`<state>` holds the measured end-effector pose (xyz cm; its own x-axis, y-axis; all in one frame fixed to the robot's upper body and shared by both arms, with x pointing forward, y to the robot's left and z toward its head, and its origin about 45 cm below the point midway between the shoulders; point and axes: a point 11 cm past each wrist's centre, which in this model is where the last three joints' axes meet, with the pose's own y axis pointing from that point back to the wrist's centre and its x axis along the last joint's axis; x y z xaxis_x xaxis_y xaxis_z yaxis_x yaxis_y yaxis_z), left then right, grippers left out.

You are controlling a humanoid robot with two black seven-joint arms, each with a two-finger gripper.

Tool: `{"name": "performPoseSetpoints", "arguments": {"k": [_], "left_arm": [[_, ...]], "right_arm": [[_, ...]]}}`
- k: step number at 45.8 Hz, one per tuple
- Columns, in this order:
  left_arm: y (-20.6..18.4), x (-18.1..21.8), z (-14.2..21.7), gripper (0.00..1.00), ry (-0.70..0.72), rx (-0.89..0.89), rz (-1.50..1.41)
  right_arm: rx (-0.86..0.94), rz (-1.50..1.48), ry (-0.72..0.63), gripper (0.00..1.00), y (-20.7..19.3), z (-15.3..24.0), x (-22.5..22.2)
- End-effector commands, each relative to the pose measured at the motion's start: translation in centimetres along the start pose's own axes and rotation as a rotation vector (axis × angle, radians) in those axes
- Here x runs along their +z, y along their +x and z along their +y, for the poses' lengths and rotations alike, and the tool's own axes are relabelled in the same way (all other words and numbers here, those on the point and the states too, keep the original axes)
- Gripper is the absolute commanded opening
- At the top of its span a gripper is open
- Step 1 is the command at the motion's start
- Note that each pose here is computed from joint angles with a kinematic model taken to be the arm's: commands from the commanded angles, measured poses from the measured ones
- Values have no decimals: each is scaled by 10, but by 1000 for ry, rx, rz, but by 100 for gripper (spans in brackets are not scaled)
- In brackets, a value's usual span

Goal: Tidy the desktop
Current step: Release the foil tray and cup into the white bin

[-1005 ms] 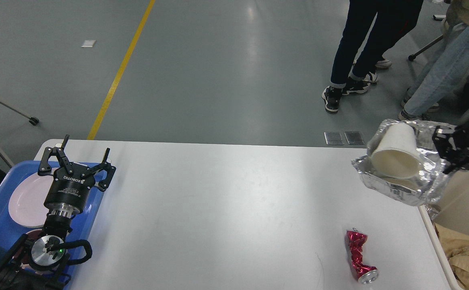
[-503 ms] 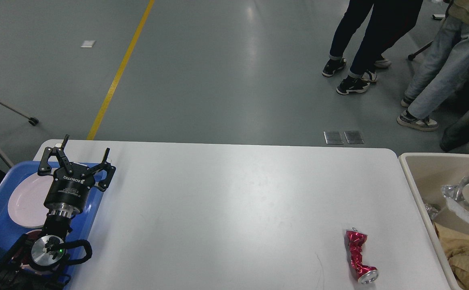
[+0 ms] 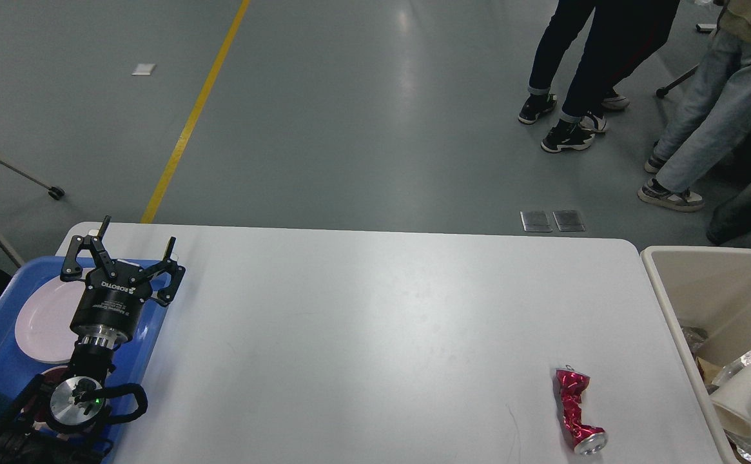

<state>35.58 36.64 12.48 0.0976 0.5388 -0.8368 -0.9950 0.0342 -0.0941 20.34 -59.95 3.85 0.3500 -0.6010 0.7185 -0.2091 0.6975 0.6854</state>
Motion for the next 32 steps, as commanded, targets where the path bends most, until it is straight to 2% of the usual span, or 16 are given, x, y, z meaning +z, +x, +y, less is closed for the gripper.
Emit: {"name": "performPoseSetpoints", "arguments": {"k": [1, 23, 24, 27, 28, 31, 32], "left_arm": [[0, 0, 0, 97, 0, 0, 0], [0, 0, 0, 97, 0, 0, 0], [0, 0, 0, 97, 0, 1, 0], [0, 0, 0, 97, 0, 0, 0], [0, 0, 0, 97, 0, 1, 0], [0, 0, 0, 97, 0, 1, 0], [0, 0, 0, 96, 0, 0, 0]], "right_arm": [[-7, -4, 5, 0, -13, 0, -2], [-45, 30, 14, 0, -42, 2, -6], [-44, 30, 14, 3, -42, 2, -6], [-26, 25, 13, 55, -36, 2, -5], [-15, 22, 14, 65, -34, 2, -6], [8, 15, 17, 83, -31, 2, -7], [19, 11, 16, 93, -30, 2, -7]]}}
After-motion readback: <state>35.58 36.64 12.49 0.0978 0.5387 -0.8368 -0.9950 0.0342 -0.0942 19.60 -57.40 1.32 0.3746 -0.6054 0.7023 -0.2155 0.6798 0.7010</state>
